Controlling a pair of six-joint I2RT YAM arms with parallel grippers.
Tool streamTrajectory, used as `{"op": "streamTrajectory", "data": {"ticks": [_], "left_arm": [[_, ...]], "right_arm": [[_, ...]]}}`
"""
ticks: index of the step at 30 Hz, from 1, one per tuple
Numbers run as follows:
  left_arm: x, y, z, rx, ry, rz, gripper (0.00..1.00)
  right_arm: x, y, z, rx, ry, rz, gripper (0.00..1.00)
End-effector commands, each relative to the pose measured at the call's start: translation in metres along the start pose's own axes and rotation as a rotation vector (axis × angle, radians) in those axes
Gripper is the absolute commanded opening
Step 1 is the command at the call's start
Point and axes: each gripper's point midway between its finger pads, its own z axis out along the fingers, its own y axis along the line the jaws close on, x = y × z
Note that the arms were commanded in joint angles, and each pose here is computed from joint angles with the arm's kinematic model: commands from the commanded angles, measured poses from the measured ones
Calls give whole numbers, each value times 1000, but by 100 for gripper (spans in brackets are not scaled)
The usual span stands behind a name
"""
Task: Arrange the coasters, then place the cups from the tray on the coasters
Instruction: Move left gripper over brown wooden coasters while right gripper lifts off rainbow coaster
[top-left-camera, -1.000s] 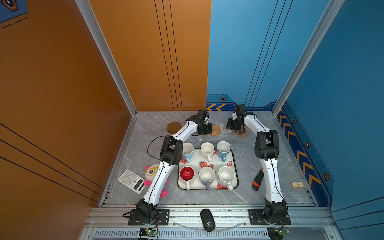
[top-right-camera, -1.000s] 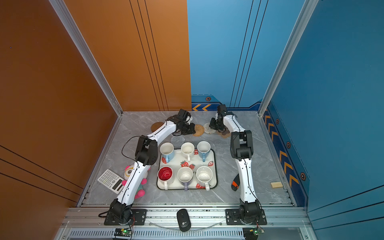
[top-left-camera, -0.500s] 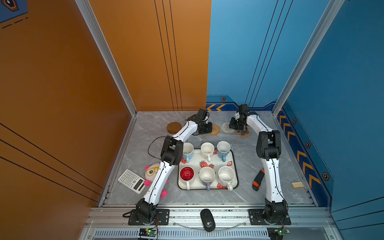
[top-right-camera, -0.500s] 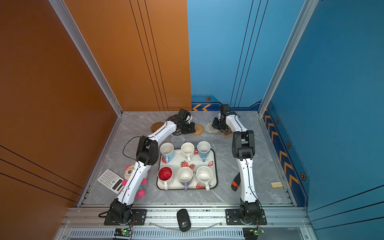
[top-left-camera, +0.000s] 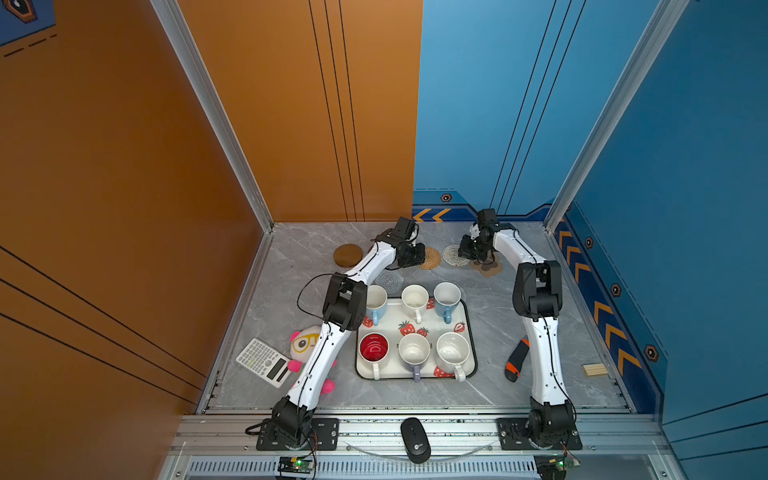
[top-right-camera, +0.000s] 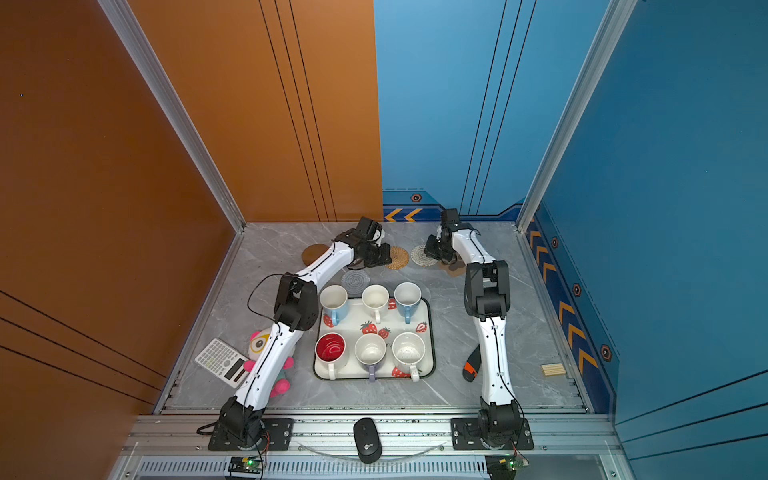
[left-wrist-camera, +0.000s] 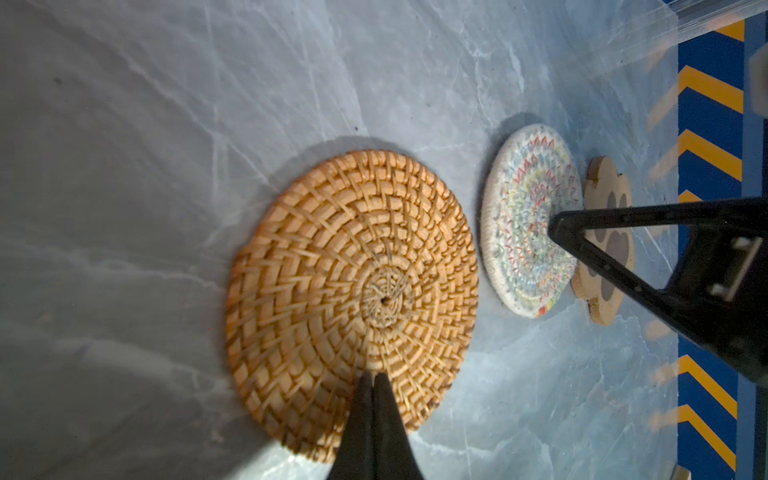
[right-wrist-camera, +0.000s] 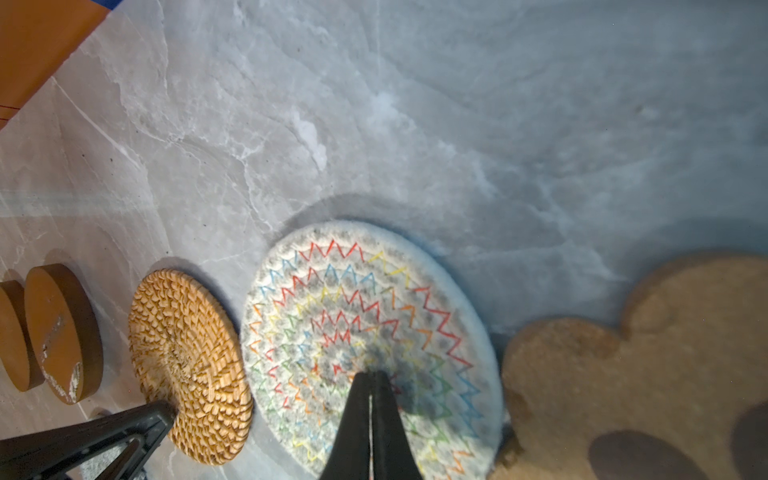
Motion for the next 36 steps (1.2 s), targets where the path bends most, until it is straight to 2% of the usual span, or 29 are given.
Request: {"op": "streamTrajectory", "data": {"ticks": [1, 16, 22, 28, 31, 33, 36], "left_arm": [[8, 4, 11, -2, 21, -11, 0], [-25, -30, -36, 22, -85, 64, 0], [-33, -48, -55, 41, -118, 97, 0], [-49, -67, -97, 59, -181, 143, 0], [-60, -59, -126, 4, -226, 164, 0], [-65, -44, -147, -89, -248, 182, 3], [-68, -16, -178, -268, -267, 227, 15]], "right_arm": [[23, -11, -4, 38, 82, 13, 0], [16, 4, -16, 2, 55, 10, 0], [5, 17, -33, -33, 17, 13, 0], [-13, 37, -67, -79, -50, -3, 1], [-16, 49, -85, -101, -76, -16, 2], [-16, 56, -97, -114, -88, -30, 2], [-11, 66, -113, -119, -104, -56, 3]]}}
